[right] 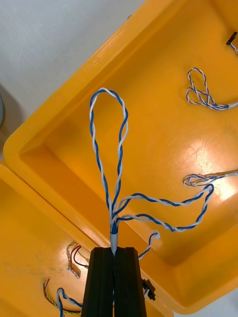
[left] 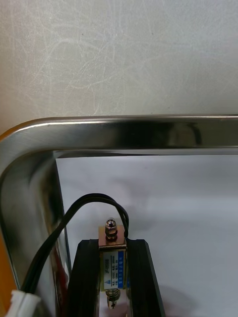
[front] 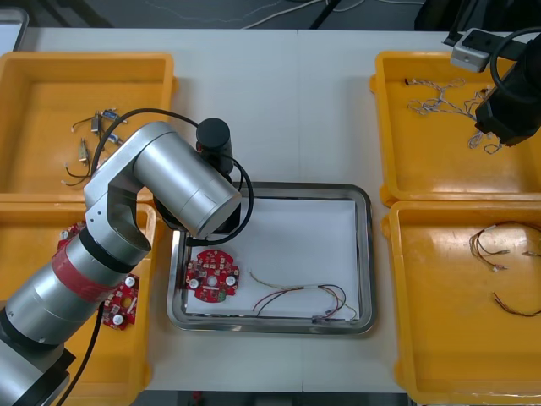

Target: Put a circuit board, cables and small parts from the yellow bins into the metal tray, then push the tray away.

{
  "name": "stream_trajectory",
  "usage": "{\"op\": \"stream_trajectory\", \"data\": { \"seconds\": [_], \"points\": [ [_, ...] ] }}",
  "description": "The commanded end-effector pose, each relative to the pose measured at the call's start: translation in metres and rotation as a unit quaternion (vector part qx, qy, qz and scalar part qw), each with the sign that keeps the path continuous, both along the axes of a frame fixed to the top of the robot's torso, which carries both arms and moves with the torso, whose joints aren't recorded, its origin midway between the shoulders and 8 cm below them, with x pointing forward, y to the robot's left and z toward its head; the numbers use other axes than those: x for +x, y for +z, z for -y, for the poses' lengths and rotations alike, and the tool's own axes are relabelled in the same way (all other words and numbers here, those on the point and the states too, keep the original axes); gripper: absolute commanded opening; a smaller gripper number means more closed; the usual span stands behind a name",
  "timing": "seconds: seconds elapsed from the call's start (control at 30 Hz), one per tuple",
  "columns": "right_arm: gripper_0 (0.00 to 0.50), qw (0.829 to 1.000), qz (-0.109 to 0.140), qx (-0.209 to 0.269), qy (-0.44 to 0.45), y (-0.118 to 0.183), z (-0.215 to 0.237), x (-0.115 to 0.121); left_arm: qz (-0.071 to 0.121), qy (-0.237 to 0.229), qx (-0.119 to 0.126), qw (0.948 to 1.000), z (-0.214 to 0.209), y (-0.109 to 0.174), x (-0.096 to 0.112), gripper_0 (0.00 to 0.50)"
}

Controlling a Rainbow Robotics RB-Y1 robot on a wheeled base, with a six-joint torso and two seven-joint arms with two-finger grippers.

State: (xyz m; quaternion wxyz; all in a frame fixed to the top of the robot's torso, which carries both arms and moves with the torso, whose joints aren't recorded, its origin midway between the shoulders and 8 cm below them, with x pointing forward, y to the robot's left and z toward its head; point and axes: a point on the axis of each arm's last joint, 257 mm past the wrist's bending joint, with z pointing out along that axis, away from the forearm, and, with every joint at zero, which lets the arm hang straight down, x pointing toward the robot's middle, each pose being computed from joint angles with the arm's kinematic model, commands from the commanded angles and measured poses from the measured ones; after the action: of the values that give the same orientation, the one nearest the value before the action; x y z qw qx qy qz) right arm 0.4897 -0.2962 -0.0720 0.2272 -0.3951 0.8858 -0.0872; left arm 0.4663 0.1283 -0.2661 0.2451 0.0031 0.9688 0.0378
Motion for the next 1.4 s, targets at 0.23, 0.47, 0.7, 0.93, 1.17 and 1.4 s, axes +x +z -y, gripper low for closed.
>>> {"op": "stream_trajectory", "data": {
  "seconds": [0.23,0.47,0.7,0.93,1.17,1.4],
  "points": [
    [0.000,1.000,0.021,-0.007,-0.004,0.018,0.013,-0.001,0.000,-0.044,0.007,0.9990,0.018,-0.003,-0.006,0.414],
    [0.000,1.000,0.021,-0.007,-0.004,0.018,0.013,-0.001,0.004,-0.044,0.005,0.9990,0.017,0.001,-0.004,0.500],
    [0.000,1.000,0.021,-0.007,-0.004,0.018,0.013,-0.001,-0.009,-0.043,-0.007,0.9990,0.018,0.026,-0.011,0.500],
    [0.000,1.000,0.021,-0.007,-0.004,0.018,0.013,-0.001,-0.018,-0.055,-0.041,0.9975,0.027,0.070,-0.019,0.500],
    [0.000,1.000,0.021,-0.007,-0.004,0.018,0.013,-0.001,-0.004,-0.069,-0.075,0.9948,0.029,0.102,-0.012,0.500],
    [0.000,1.000,0.021,-0.007,-0.004,0.018,0.013,-0.001,0.011,-0.070,-0.083,0.9940,0.007,0.128,-0.001,0.500]
  ]
}}
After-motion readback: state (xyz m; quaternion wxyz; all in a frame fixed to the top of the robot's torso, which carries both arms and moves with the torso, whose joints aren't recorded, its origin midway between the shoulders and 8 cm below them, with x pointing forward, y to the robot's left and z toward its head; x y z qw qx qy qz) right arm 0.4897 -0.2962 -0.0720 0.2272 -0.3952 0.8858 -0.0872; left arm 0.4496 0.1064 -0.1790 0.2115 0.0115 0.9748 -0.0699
